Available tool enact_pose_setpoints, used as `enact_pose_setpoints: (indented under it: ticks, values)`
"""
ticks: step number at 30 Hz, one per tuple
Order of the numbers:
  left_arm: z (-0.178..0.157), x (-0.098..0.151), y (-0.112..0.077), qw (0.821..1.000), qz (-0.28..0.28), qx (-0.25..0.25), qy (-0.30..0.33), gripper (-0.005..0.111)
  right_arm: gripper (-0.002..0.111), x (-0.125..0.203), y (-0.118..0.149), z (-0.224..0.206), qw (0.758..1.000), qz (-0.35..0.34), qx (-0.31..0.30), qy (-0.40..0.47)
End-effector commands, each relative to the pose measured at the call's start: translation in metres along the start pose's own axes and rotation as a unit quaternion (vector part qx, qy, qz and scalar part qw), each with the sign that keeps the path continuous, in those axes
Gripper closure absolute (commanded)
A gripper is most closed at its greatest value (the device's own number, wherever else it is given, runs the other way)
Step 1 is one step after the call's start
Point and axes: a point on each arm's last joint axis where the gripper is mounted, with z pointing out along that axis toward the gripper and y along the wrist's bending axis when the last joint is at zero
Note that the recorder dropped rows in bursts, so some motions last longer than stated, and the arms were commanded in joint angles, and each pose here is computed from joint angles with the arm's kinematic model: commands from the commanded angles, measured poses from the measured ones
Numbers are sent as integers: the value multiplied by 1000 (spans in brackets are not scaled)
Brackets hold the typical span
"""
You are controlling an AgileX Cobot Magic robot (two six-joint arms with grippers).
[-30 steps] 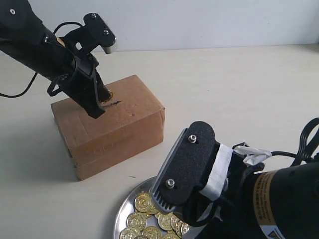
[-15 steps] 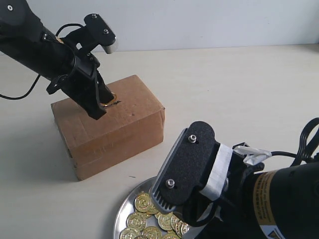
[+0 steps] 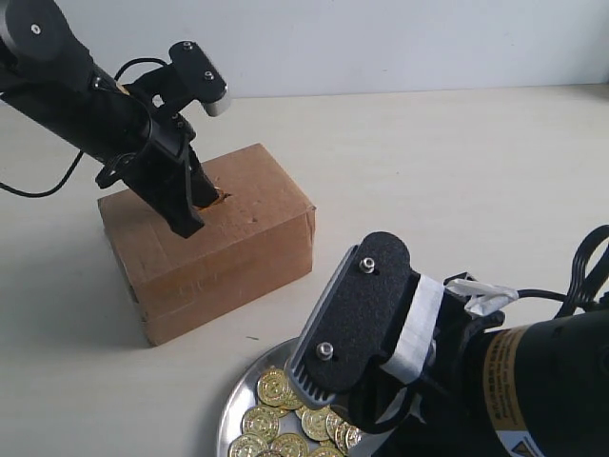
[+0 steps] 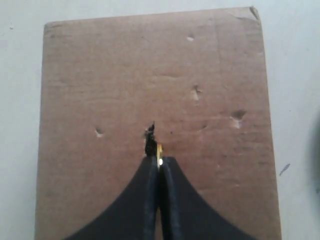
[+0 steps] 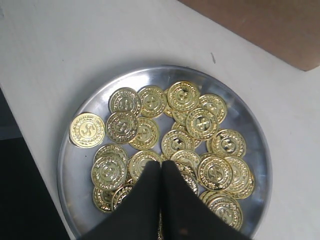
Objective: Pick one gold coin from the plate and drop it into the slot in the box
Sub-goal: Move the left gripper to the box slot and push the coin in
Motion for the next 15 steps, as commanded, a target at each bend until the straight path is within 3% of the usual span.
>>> enact_pose_setpoints:
  ticks: [1,5,10,15]
  values:
    - [-1,-2,2,1000,-1,-4,-7,107,108,0,0,-1,1000,0,-2,-6]
    - [-1,-2,2,1000,-1,-4,-7,106,108,1,0,-1,1000,0,0,-2]
    - [-1,-2,2,1000,-2,-4,-7,86,108,1,0,-1,1000,0,0,-1]
    - [-1,-2,2,1000,-2,-4,-7,84,108,1,0,-1,1000,0,0,-1]
